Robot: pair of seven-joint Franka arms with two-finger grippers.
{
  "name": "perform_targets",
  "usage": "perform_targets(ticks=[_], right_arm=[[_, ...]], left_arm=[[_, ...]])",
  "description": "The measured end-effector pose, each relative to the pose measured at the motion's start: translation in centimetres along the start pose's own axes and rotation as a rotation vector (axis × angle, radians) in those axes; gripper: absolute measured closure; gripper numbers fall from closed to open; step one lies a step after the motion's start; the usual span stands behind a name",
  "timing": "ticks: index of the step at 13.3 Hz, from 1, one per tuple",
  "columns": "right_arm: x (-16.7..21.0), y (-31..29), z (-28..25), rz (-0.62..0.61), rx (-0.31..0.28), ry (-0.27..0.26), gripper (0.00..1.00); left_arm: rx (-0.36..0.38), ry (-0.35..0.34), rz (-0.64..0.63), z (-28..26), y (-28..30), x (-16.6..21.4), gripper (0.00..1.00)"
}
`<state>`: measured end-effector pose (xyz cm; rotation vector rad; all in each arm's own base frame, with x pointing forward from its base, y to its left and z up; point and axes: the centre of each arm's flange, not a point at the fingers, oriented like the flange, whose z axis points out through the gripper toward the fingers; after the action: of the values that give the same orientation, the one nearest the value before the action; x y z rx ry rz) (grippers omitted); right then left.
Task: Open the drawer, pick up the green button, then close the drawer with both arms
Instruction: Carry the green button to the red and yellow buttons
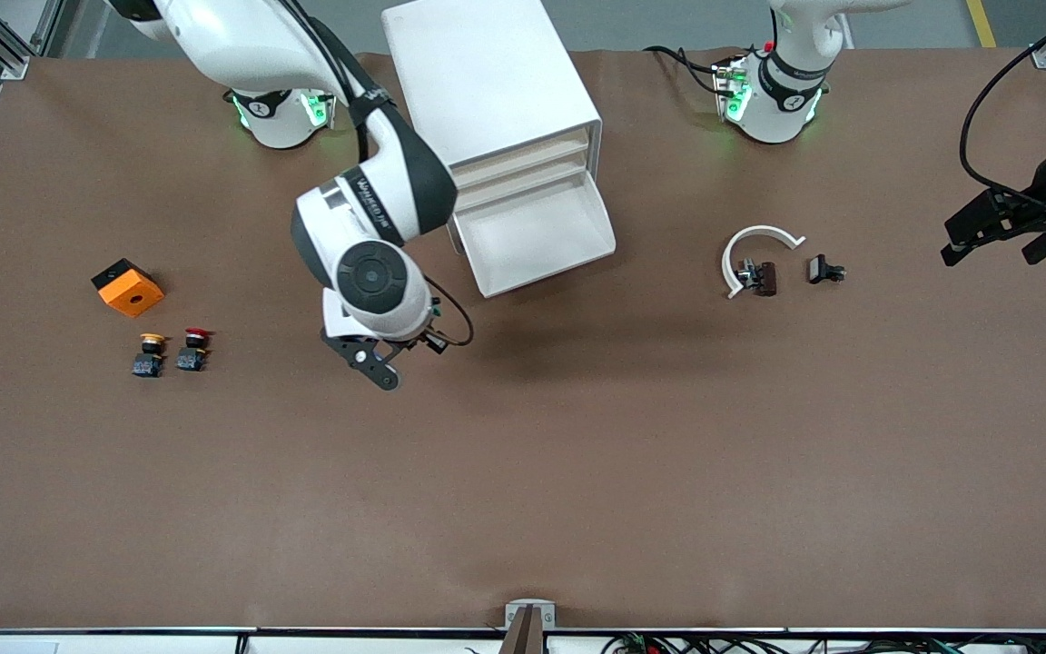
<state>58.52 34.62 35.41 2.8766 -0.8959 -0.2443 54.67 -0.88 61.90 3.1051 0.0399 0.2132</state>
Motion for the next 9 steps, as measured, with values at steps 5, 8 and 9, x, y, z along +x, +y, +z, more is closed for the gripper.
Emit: perform_targets(ticks=[5, 8, 9], right_arm=[[4.9, 10.6, 5.0, -0.249, 0.071, 0.025, 0.57], [7.4, 15.6, 6.8, -0.38, 0.07, 0.012, 0.57], [8.1, 16.6, 7.1, -0.417, 0.069, 0.008, 0.57]], left_arm=[[-0.003, -0.008, 0.013, 0.4, 0.7, 0.1, 0.0], [-0.004, -0.004, 0.01, 0.2, 0.6, 0.2, 0.0], [-0.004, -0.002, 0.008, 0.1, 0.4, 0.2, 0.0]])
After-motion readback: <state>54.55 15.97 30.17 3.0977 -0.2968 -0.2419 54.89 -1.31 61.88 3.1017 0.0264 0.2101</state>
